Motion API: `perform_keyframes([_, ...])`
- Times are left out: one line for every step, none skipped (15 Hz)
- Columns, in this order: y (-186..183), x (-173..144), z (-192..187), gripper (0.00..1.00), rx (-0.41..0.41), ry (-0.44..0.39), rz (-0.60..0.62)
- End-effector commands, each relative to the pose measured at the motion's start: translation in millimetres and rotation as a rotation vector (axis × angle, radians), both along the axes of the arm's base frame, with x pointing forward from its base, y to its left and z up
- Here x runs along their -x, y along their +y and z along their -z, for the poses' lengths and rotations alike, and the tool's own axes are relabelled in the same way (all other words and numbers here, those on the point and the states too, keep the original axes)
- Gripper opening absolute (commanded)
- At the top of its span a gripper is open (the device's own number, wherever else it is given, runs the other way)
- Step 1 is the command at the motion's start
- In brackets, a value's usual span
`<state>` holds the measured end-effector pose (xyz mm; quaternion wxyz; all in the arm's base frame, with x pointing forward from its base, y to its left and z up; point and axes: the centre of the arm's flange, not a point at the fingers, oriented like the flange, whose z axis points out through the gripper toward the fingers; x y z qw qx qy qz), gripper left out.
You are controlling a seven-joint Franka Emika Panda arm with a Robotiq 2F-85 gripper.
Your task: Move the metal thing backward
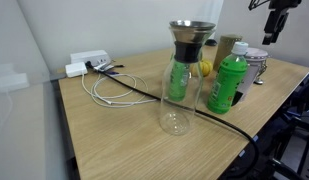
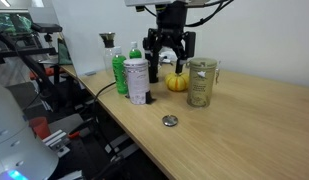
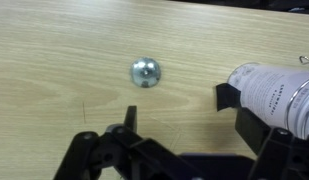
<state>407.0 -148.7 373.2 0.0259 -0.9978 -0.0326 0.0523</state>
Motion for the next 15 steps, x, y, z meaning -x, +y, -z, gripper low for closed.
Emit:
perform_keyframes([-7.4,7.1,5.4,1.0,-0.015,-0.017,0.005])
perform_keyframes([-9.4,6.8,4.1,1.0,-0.03,-0.024,0.007])
perform_keyframes([-11.8,6.6,4.5,1.0,-0.023,-0.029,0.01])
perform_keyframes([-13.6,7.8,6.8,1.0,-0.019,-0.029,0.006])
perform_keyframes([-14.7,9.8,8.8,1.0,-0.021,-0.027,0.002])
perform_keyframes([-15.1,14.0,12.0,1.0,-0.023,-0.019,-0.008])
perform_keyframes([-15.1,17.7,15.1,1.0,-0.026,-0.017,-0.014])
perform_keyframes([-14.1,22.4,20.0,1.0,-0.032,-0.011,-0.022])
perform_keyframes([-13.1,26.1,25.1,1.0,-0.035,-0.001,-0.03])
perform_keyframes([-11.8,29.7,30.7,1.0,-0.039,0.007,-0.039])
perform_keyframes([-10.5,33.0,35.6,1.0,-0.041,0.017,-0.045])
perform_keyframes([-9.1,36.2,40.6,1.0,-0.067,0.029,-0.043])
perform_keyframes([-8.4,38.7,45.0,1.0,-0.069,0.03,-0.044])
perform_keyframes([-8.2,40.4,49.2,1.0,-0.066,0.029,-0.039])
perform_keyframes([-8.3,40.4,51.6,1.0,-0.061,0.017,-0.032])
